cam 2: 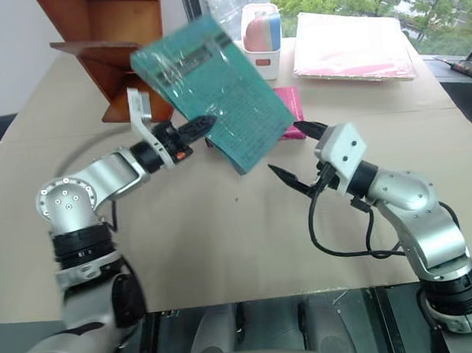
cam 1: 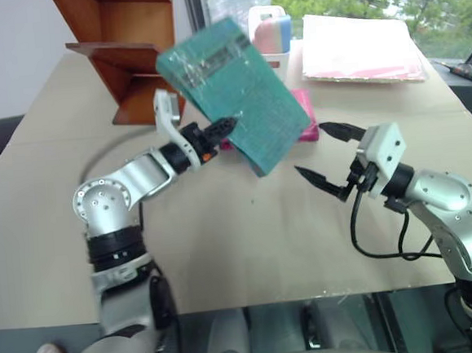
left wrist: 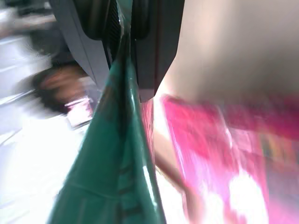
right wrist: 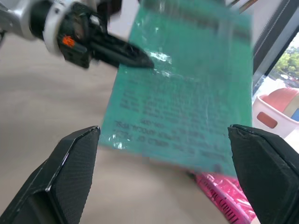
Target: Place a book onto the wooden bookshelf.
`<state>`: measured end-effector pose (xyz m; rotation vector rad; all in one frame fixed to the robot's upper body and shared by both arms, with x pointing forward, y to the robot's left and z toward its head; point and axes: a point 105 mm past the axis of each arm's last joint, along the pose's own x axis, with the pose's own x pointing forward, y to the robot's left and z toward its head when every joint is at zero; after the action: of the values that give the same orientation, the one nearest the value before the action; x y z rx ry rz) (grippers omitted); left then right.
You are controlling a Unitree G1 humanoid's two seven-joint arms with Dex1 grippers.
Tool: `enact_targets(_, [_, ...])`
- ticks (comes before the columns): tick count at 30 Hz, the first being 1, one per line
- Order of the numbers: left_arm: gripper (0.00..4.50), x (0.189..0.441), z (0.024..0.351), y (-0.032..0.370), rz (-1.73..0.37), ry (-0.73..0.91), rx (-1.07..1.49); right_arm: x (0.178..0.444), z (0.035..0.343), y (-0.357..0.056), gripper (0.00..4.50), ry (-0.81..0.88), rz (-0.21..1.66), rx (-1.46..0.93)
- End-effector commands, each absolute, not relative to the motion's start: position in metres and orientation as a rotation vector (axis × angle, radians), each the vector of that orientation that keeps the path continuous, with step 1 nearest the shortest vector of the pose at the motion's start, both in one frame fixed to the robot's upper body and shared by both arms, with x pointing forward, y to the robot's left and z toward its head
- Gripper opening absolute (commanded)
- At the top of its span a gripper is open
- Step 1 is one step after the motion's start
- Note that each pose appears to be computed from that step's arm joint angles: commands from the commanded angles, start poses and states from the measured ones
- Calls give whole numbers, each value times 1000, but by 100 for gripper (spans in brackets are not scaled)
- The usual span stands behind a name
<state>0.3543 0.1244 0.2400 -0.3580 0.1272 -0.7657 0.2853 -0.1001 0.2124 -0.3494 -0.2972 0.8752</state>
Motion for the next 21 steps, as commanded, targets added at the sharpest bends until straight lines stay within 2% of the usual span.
enact_targets(1, [5, 347, 295, 113, -859, -181, 83, 283, 231, -104, 450, -378, 852, -315])
enact_targets(4, [5, 351, 318, 118, -786, -368, 740, 285, 233, -108, 450, -371, 835, -281])
enact_targets(6, [5, 360, 342, 123, -714, -440, 938, 287, 233, -107, 450, -355, 830, -272])
enact_targets(8, [5, 370, 357, 132, -656, -425, 1150, 297, 242, -116, 450, -361, 718, -306])
enact_targets(11, [5, 389, 377, 160, -563, -296, 1437, 305, 257, -120, 450, -397, 656, -331])
enact_targets(17, [5, 412, 420, 200, -334, -121, 1659, 303, 277, -118, 450, -466, 663, -333])
enact_targets(21, [5, 421, 423, 224, -225, 11, 1736, 302, 280, -118, 450, -488, 647, -326])
